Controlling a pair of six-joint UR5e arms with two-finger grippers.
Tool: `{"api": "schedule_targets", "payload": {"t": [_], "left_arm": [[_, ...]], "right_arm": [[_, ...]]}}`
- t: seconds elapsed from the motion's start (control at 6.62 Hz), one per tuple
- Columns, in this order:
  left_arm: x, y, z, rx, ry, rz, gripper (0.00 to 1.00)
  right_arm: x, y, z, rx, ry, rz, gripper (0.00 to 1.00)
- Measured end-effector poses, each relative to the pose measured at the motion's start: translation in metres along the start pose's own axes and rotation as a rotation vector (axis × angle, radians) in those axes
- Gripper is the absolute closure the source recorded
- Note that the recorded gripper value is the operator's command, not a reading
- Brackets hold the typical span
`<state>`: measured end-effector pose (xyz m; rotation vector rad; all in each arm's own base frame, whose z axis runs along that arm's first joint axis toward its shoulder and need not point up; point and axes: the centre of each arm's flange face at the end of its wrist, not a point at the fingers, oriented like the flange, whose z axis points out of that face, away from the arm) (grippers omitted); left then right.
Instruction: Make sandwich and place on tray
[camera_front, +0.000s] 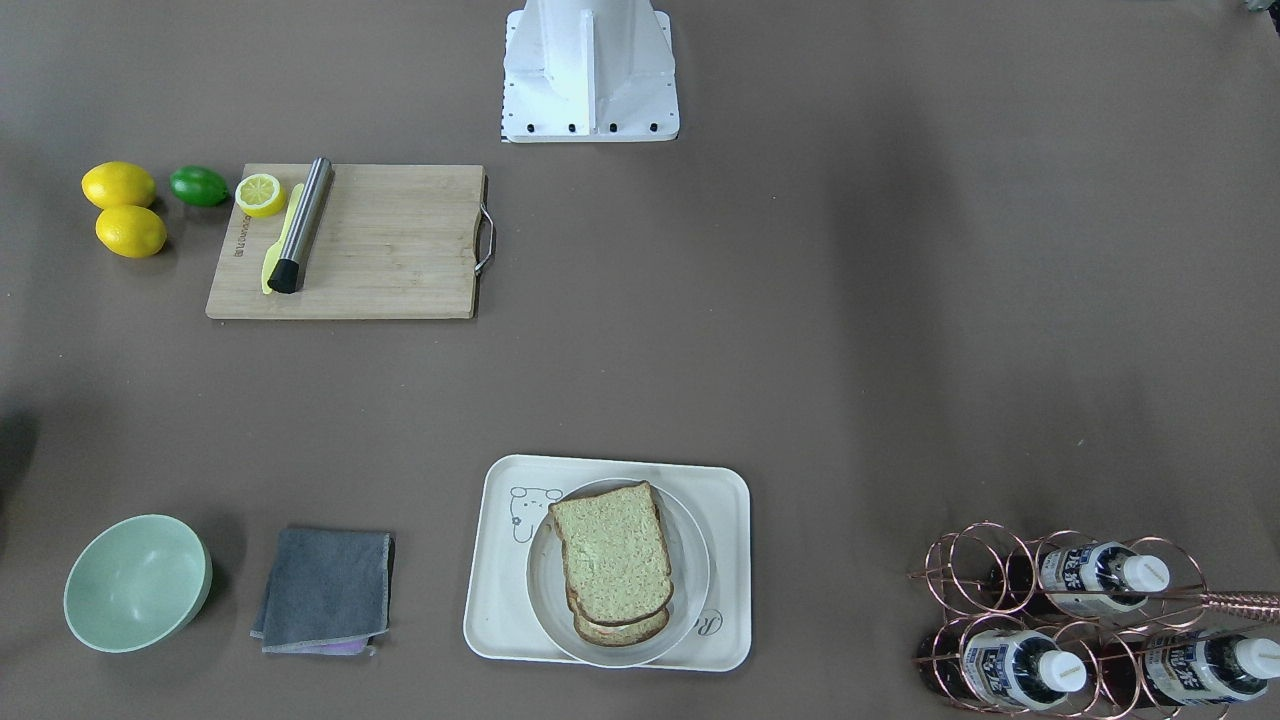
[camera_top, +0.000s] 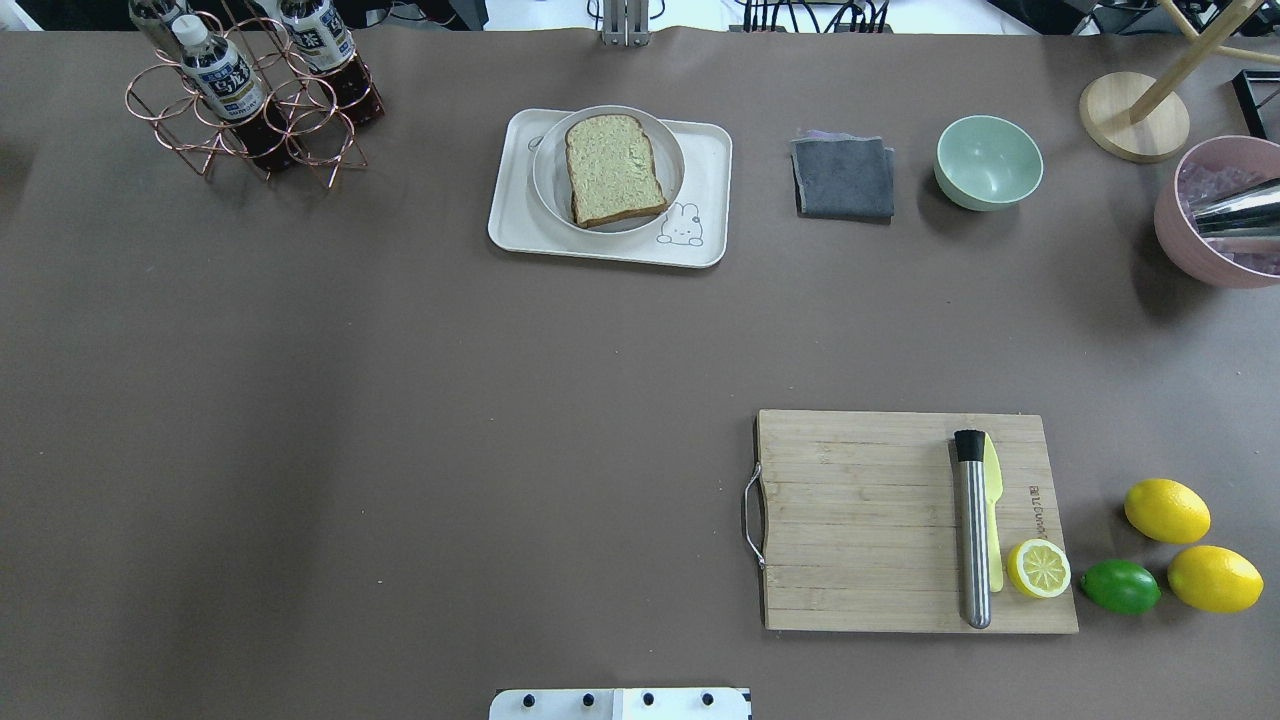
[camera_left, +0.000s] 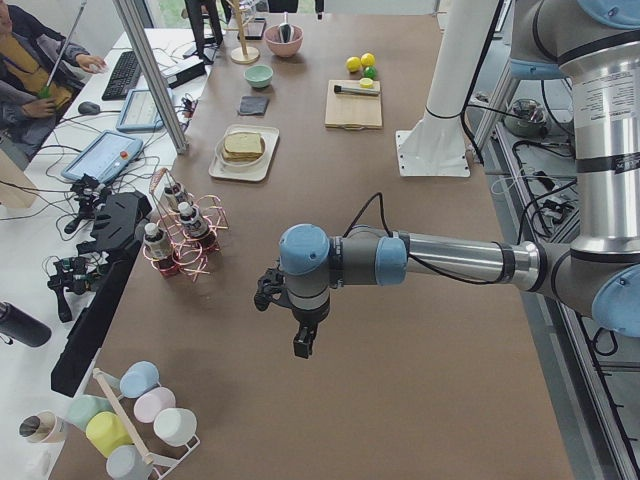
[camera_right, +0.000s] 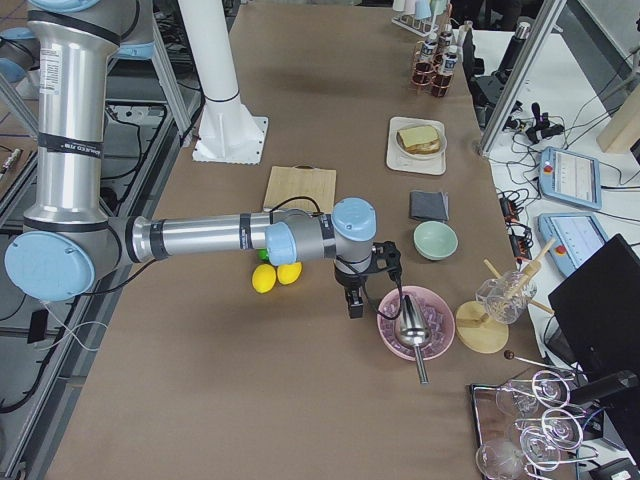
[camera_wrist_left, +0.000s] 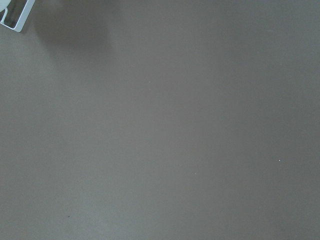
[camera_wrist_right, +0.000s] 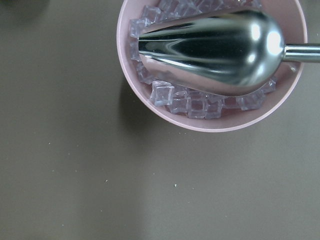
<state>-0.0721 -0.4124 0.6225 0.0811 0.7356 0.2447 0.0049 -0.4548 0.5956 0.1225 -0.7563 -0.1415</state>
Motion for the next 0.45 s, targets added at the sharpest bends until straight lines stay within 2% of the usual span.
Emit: {"api": "schedule_targets", "payload": {"t": [0.45], "left_arm": [[0.0011,-0.0013,-0.0019,0.002,-0.007,0.005,0.03]], "right_arm": [[-0.0026,0.0067,-0.0025,-0.003,-0.011,0.006,0.00]]}}
